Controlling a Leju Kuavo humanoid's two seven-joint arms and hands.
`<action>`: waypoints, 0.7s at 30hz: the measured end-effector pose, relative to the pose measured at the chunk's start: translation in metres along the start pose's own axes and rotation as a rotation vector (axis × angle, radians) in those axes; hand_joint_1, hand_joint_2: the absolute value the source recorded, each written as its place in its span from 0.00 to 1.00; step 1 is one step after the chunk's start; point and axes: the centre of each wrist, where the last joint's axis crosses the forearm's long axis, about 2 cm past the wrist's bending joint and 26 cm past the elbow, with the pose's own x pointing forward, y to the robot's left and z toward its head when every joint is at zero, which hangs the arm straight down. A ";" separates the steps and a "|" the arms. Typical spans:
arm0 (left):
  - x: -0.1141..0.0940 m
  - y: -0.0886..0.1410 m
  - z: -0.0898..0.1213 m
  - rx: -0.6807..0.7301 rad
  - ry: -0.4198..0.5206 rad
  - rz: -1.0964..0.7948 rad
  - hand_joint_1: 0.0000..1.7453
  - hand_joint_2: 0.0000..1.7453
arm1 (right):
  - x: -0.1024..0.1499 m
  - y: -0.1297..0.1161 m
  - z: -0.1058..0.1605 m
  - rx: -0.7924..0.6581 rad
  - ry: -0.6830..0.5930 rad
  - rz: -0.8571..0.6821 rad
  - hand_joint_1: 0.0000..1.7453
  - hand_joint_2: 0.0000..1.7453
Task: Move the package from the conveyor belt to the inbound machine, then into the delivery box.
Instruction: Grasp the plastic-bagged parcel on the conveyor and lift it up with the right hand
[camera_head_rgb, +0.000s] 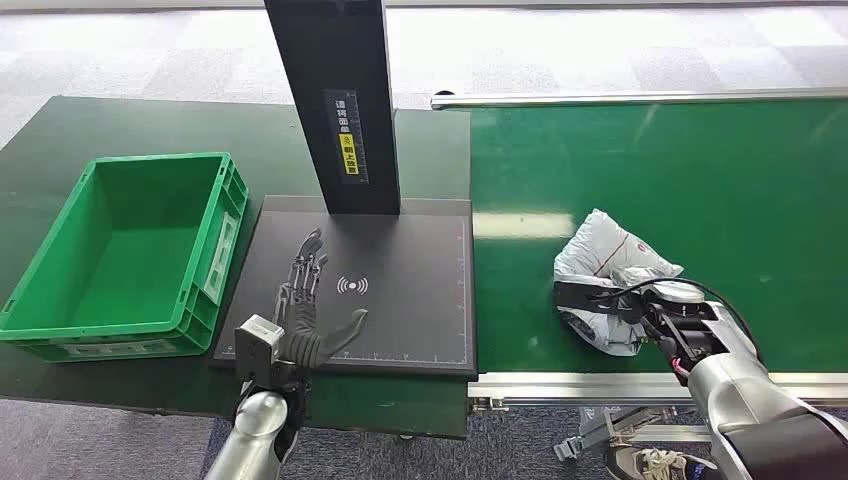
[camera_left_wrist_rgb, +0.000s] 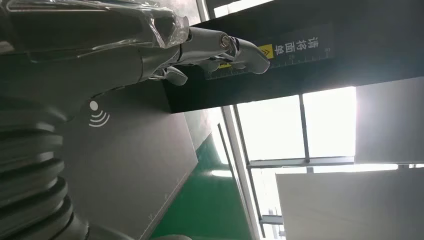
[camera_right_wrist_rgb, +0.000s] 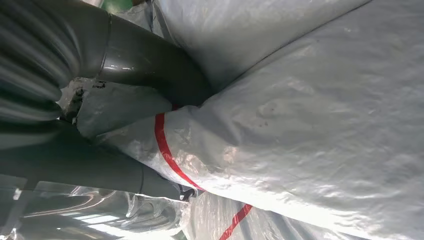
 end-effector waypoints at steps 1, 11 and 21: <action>0.000 0.000 0.000 0.000 0.000 0.000 0.00 1.00 | 0.000 0.000 0.000 -0.007 -0.008 -0.003 1.00 1.00; 0.003 0.001 0.008 0.020 -0.005 0.007 0.00 1.00 | 0.007 -0.004 0.001 -0.401 -0.155 -0.081 1.00 1.00; 0.009 0.002 0.006 0.076 -0.061 -0.008 0.00 1.00 | 0.037 -0.024 0.029 -1.240 -0.385 -0.113 1.00 1.00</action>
